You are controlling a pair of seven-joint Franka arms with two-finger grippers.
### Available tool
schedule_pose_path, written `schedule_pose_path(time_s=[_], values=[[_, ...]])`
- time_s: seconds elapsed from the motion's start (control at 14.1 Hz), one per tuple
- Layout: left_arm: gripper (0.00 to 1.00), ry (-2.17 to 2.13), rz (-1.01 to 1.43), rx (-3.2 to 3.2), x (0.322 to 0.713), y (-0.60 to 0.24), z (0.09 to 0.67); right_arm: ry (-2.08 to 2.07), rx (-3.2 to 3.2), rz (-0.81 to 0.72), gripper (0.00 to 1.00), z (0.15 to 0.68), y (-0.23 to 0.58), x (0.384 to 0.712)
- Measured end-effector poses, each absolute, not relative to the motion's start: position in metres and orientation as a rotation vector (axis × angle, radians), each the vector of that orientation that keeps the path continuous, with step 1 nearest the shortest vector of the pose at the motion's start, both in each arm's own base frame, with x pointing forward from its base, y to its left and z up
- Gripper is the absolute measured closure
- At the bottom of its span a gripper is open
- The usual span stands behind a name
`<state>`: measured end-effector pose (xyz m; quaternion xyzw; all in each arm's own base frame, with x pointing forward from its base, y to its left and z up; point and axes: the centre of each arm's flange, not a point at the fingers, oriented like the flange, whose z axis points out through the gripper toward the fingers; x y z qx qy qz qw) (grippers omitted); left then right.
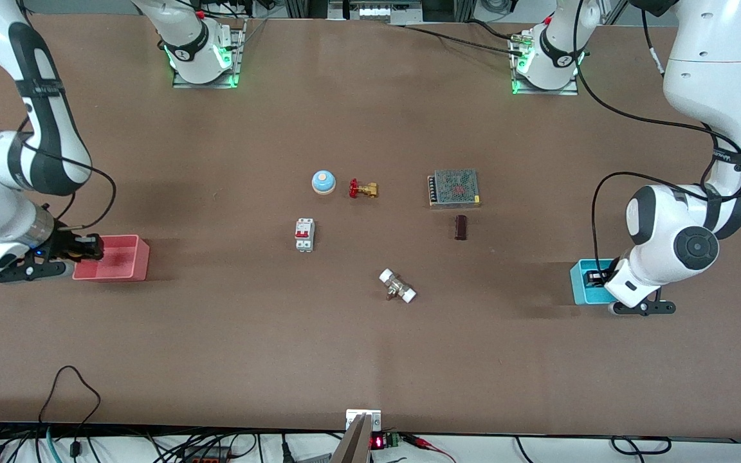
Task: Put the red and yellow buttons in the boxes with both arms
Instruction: 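Carry the yellow button into the pink box while the left gripper carries red, then open both grippers to release the buttons into the boxes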
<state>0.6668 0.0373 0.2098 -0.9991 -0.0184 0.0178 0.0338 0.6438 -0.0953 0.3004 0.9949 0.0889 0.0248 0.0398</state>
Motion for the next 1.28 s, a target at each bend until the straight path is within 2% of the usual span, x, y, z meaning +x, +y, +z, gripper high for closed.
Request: schedule_pose_path(time_s=[0.28, 0.57, 0.99, 1.06, 1.28], values=[[0.63, -0.067, 0.05, -3.074, 0.666, 0.042, 0.205, 0.304, 3.054, 0.11, 0.59, 0.262, -0.092, 0.652], [0.6, -0.067, 0.065, -3.074, 0.663, 0.042, 0.2, 0.339, 3.06, 0.076, 0.59, 0.238, -0.091, 0.651], [0.05, -0.069, 0.039, -3.074, 0.666, 0.043, 0.207, 0.341, 3.065, 0.047, 0.59, 0.225, -0.093, 0.648], [0.0, -0.07, 0.025, -3.074, 0.668, 0.044, 0.214, 0.339, 3.066, 0.043, 0.59, 0.223, -0.094, 0.648], [0.0, -0.074, 0.042, -3.07, 0.668, 0.043, 0.253, 0.334, 3.068, 0.038, 0.59, 0.218, -0.097, 0.647]])
